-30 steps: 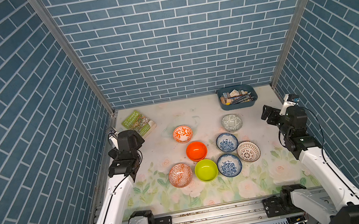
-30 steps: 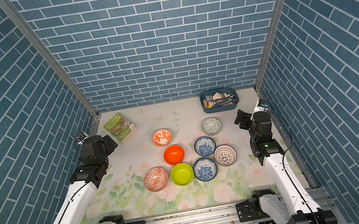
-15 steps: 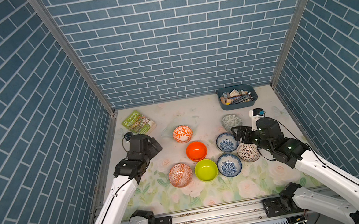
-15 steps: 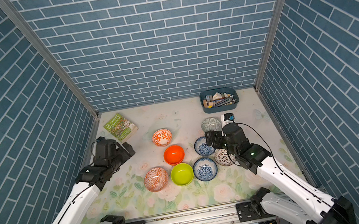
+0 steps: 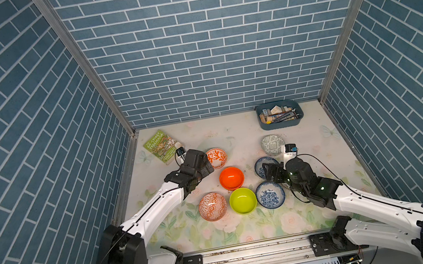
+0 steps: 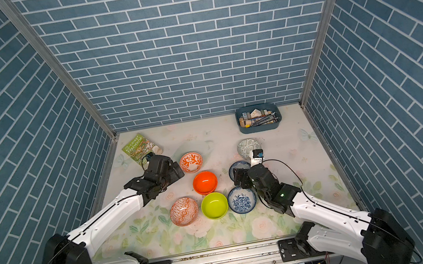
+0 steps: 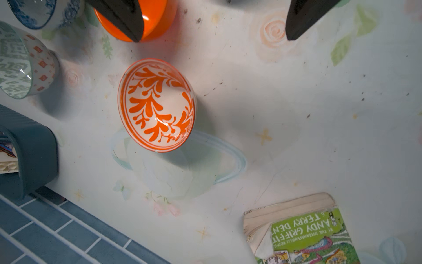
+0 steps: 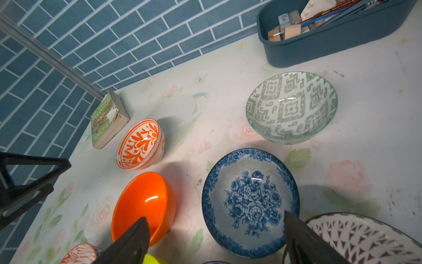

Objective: Stack the bowls
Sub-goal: Adjust the bowl at the center of the board.

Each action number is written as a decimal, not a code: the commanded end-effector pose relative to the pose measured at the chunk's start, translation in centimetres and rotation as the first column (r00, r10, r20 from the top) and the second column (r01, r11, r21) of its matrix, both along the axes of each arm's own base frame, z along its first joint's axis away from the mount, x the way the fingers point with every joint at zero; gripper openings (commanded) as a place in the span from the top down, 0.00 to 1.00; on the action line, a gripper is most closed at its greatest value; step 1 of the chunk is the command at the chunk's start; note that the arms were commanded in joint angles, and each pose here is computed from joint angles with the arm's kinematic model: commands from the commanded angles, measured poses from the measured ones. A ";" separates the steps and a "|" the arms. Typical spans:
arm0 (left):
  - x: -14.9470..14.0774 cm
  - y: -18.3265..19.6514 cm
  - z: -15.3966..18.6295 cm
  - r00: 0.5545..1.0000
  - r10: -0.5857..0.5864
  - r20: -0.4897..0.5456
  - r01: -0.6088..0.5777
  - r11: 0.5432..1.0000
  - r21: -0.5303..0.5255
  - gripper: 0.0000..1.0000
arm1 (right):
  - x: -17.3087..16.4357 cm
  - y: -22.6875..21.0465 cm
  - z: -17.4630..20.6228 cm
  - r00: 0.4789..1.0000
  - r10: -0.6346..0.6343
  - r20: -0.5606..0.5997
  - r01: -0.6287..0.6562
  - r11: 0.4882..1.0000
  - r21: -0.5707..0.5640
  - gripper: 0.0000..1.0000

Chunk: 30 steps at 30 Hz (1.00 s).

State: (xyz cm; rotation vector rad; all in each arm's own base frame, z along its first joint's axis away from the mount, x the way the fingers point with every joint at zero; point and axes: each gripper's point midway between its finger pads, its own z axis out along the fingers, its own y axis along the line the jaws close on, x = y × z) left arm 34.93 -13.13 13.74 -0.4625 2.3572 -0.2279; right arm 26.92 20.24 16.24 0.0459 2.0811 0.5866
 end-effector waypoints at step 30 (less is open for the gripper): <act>9.6 1.4 -7.3 0.984 -0.092 -0.150 0.076 0.991 -0.113 0.00 | 3.1 1.1 -1.4 0.998 -0.055 -0.014 0.053 0.994 -0.091 0.07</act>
